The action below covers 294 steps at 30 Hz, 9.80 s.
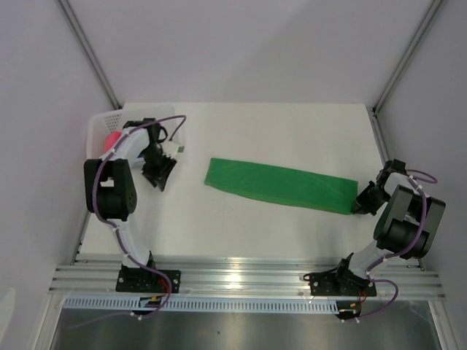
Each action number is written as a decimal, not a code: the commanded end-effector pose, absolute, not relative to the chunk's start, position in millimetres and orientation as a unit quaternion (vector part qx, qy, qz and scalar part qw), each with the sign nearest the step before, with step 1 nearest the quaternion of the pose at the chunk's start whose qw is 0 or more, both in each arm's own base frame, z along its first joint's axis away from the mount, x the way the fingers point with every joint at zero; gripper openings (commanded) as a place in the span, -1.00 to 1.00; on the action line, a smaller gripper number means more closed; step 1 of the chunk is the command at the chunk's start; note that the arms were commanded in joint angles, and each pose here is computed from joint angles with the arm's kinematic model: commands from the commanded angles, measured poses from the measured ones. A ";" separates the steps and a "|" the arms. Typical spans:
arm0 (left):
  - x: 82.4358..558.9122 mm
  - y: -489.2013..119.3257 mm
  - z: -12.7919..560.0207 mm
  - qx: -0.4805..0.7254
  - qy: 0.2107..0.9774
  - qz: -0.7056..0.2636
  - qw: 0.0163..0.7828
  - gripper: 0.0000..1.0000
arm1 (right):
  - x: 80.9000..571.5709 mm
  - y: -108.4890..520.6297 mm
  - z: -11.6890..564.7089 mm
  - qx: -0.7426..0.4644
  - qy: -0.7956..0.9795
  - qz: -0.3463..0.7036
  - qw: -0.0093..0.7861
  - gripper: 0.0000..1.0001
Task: Roll the towels
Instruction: Fold the towel
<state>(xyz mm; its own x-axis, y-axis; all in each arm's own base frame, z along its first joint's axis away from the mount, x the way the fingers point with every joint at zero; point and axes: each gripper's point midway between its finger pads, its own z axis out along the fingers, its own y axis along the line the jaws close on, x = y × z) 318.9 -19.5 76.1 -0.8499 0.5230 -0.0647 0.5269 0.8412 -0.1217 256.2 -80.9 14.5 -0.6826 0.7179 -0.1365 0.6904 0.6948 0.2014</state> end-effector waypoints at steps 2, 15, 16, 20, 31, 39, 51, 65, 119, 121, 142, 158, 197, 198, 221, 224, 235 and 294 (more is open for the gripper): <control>315.3 57.2 79.4 0.194 0.981 -0.006 0.030 -0.17 | 259.8 -95.8 20.3 0.383 0.914 0.041 0.129 -1.00; 374.1 185.9 72.7 0.094 0.984 0.136 0.069 -0.11 | 259.5 -100.2 19.6 0.383 0.914 0.030 0.129 -1.00; 376.1 188.8 69.0 0.093 0.984 0.137 0.067 -0.10 | 259.9 -100.9 20.3 0.384 0.914 0.028 0.130 -1.00; 385.1 196.5 66.4 0.087 0.983 0.149 0.070 -0.11 | 257.8 -103.3 21.7 0.380 0.915 0.020 0.131 -1.00; 364.8 160.3 73.9 0.088 0.990 0.074 0.079 -0.14 | 262.9 -111.6 24.6 0.381 0.914 0.005 0.136 -1.00; 338.9 84.3 122.3 0.145 0.980 0.018 0.135 -0.14 | 261.7 -124.7 31.2 0.374 0.916 -0.030 0.139 -1.00; 358.5 -86.3 138.9 0.328 0.925 -0.091 0.171 -0.03 | 258.1 -121.8 20.4 0.383 0.917 -0.025 0.111 -0.57; 424.9 -198.5 78.5 0.386 0.905 -0.089 0.154 0.14 | 248.9 -125.9 41.0 0.388 0.912 -0.048 0.122 -0.22; 414.1 -154.5 57.5 0.364 0.923 -0.081 0.094 -0.99 | 271.4 -118.8 60.7 0.384 0.900 0.014 0.207 -0.18; 411.3 -156.6 57.5 0.370 0.920 -0.092 0.092 -0.99 | 274.7 -119.6 63.7 0.382 0.898 0.015 0.218 -0.18; 397.7 -153.6 62.5 0.368 0.920 -0.096 0.091 -0.79 | 303.0 -134.9 28.6 0.372 0.907 0.017 0.199 -0.17; 391.2 -153.1 71.3 0.368 0.919 -0.100 0.099 -0.77 | 289.8 -126.7 18.7 0.369 0.913 0.023 0.173 -1.00; 345.8 -176.4 50.0 0.314 0.926 -0.208 0.011 -0.35 | 377.4 271.0 91.9 0.041 0.961 0.186 0.200 -1.00; 345.5 -177.8 51.1 0.313 0.925 -0.214 0.011 -0.34 | 377.2 278.3 92.4 0.038 0.961 0.189 0.198 -1.00; 341.2 -191.8 42.5 0.298 0.920 -0.254 -0.010 -0.80 | 364.6 381.8 119.8 0.028 0.933 0.310 0.179 -1.00; 342.1 -192.5 42.1 0.300 0.919 -0.256 -0.009 -0.85 | 360.5 388.0 111.8 0.036 0.932 0.323 0.161 -1.00; 342.1 -192.0 42.4 0.300 0.919 -0.256 -0.009 -0.77 | 370.1 403.0 92.3 0.061 0.927 0.341 0.147 -1.00; 372.8 -154.5 108.4 0.257 0.932 -0.243 0.077 -0.16 | 391.7 380.7 145.4 0.026 0.906 0.351 0.236 -0.36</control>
<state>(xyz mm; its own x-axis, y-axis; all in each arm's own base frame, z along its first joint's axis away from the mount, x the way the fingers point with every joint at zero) 371.2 -133.2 68.6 -0.8800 0.4423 -0.1733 0.4731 0.7841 -0.4017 373.3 419.3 84.7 -0.9417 0.2013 -0.2698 -0.0324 0.7436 0.6678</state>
